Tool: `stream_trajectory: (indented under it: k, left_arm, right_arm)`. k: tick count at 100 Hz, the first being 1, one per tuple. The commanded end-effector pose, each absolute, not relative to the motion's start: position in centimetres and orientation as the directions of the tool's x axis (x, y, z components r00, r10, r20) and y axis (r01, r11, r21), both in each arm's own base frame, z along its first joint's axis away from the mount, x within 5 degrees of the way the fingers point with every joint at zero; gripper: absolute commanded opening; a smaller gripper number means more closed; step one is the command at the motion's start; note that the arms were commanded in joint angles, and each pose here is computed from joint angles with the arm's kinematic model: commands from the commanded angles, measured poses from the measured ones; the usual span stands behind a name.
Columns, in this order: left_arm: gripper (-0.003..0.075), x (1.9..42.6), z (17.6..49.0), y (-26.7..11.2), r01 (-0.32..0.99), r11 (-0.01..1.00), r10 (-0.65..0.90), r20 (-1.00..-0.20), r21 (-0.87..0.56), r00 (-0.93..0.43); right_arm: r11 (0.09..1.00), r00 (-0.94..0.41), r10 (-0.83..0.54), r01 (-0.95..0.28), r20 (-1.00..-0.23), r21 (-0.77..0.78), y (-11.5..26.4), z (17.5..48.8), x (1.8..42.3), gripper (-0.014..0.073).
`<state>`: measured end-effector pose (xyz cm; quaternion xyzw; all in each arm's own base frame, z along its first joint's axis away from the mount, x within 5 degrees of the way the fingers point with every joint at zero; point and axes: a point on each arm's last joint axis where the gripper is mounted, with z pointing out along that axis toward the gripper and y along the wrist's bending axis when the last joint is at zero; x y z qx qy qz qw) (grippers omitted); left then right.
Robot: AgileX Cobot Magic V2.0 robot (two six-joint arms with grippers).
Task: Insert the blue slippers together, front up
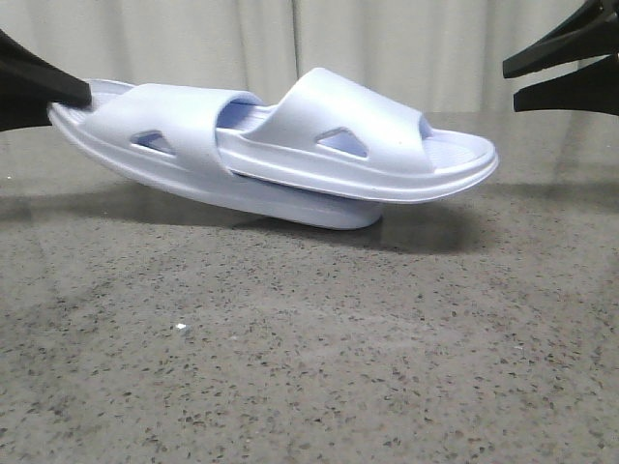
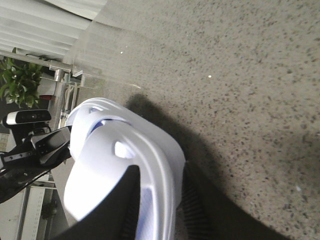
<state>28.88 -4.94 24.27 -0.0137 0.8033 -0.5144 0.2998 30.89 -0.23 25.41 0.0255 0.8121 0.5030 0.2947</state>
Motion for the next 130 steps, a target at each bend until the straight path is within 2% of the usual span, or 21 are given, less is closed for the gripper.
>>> stream_trajectory:
  k: [1,9,16,42,51,65,75,84,91,104,118,130]
  left_arm:
    - [0.0016,29.0,26.4,-5.4,0.363,0.42,-0.355,-0.519,-0.832,-0.778]
    - [0.0027,29.1,26.6,-5.4,0.412,0.444,-0.321,-0.57,-0.796,-0.756]
    - [0.0077,29.1,26.6,-5.4,0.453,0.465,-0.289,-0.614,-0.761,-0.734]
    - [0.0414,29.5,26.7,-5.2,0.499,0.548,-0.179,-0.677,-0.671,-0.714]
    - [0.047,29.6,27.1,-5.1,0.52,0.562,-0.145,-0.695,-0.644,-0.704]
    - [0.0467,29.9,28.6,-5.0,0.597,0.548,-0.066,-0.742,-0.586,-0.668]
    - [0.0448,30.0,30.6,-4.7,0.632,0.538,-0.052,-0.771,-0.557,-0.635]
    - [0.0369,29.7,32.4,-4.7,0.653,0.546,-0.043,-0.795,-0.526,-0.604]
    - [0.0264,29.3,33.6,-4.7,0.666,0.551,-0.044,-0.814,-0.503,-0.579]
    - [0.0016,28.0,35.8,-4.6,0.68,0.602,-0.035,-0.865,-0.418,-0.501]
    - [0.0015,26.3,38.0,-4.0,0.64,0.718,-0.009,-0.922,-0.275,-0.386]
    - [0.0015,24.4,39.6,-3.7,0.564,0.807,-0.014,-0.96,-0.176,-0.28]
  right_arm:
    - [0.401,-0.804,0.288,-0.393,-0.521,0.828,0.3,28.5,29.7,0.0162]
    - [0.404,-0.801,0.285,-0.399,-0.527,0.823,0.3,28.7,29.6,0.0162]
    - [0.404,-0.801,0.285,-0.399,-0.527,0.823,0.3,28.7,29.6,0.0162]
    - [0.404,-0.801,0.285,-0.399,-0.527,0.823,0.3,28.7,29.6,0.0162]
    - [0.406,-0.8,0.287,-0.397,-0.527,0.823,0.2,28.7,29.6,0.0161]
    - [0.423,-0.787,0.307,-0.39,-0.535,0.818,-0.7,28.9,29.4,0.0132]
    - [0.44,-0.769,0.321,-0.396,-0.553,0.806,-1.3,29.5,29.1,0.0013]
    - [0.46,-0.748,0.33,-0.406,-0.576,0.79,-1.7,30.2,28.6,-0.0107]
    - [0.487,-0.73,0.324,-0.417,-0.602,0.768,-1.6,30.8,28.3,-0.0087]
    - [0.587,-0.679,0.294,-0.427,-0.673,0.687,-1.4,32.2,27.3,-0.0079]
    - [0.685,-0.585,0.259,-0.45,-0.769,0.573,-0.3,34.5,25.8,-0.0079]
    - [0.778,-0.483,0.168,-0.47,-0.859,0.416,1.2,36.6,24.0,-0.0079]
